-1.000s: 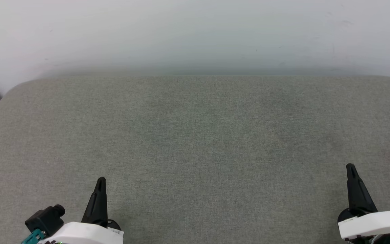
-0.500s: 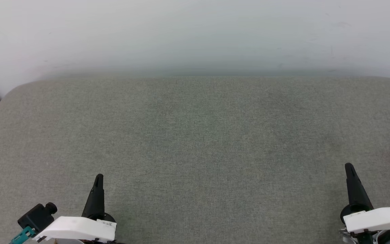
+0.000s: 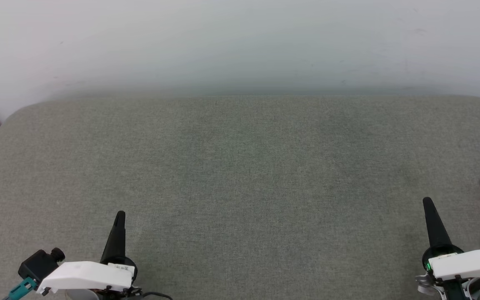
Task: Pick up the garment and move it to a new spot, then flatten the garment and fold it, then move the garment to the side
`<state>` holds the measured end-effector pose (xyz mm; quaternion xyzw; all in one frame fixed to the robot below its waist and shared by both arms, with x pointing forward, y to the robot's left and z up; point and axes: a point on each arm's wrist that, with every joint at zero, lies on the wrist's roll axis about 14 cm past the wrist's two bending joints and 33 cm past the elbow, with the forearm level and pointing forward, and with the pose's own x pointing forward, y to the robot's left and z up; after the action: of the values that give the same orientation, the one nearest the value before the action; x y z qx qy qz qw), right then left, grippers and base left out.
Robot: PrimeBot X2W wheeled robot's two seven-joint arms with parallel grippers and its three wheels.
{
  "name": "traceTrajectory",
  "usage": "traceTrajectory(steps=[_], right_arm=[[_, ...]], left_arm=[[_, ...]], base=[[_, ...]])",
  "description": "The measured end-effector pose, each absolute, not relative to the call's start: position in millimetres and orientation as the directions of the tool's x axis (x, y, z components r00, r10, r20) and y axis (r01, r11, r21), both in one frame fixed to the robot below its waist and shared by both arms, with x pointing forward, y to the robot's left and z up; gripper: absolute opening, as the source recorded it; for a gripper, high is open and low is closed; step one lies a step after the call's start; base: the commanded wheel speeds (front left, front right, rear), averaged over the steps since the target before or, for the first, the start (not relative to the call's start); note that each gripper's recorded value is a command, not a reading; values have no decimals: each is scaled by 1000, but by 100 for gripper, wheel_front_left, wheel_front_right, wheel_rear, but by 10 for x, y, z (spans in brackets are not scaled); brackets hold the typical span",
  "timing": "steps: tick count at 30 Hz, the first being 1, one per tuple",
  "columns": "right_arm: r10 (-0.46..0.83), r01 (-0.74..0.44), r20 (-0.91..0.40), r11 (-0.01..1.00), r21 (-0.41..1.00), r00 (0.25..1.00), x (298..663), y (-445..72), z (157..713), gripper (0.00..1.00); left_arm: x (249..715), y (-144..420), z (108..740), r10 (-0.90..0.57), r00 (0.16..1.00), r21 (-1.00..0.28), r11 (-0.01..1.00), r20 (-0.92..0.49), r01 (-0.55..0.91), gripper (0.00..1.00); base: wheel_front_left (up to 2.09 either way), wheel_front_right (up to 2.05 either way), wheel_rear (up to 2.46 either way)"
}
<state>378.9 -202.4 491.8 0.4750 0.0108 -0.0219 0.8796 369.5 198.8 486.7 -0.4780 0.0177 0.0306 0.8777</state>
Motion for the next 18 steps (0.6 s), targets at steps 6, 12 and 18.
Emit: traceTrajectory(steps=[6,12,18], right_arm=[[-25,47,-40,491,870,999,3808,-2020,4932,0],[-24,51,-45,435,899,999,3811,-2021,4925,0],[-22,49,-43,380,924,999,3821,-2022,4937,0]], left_arm=[[3721,1992,4882,34,998,-872,485,-60,-69,0],[3733,1997,4881,33,997,-900,429,-63,-71,0],[3759,1995,4903,27,998,-925,375,-57,-63,0]], base=[[0,0,0],[0,0,0],[0,0,0]])
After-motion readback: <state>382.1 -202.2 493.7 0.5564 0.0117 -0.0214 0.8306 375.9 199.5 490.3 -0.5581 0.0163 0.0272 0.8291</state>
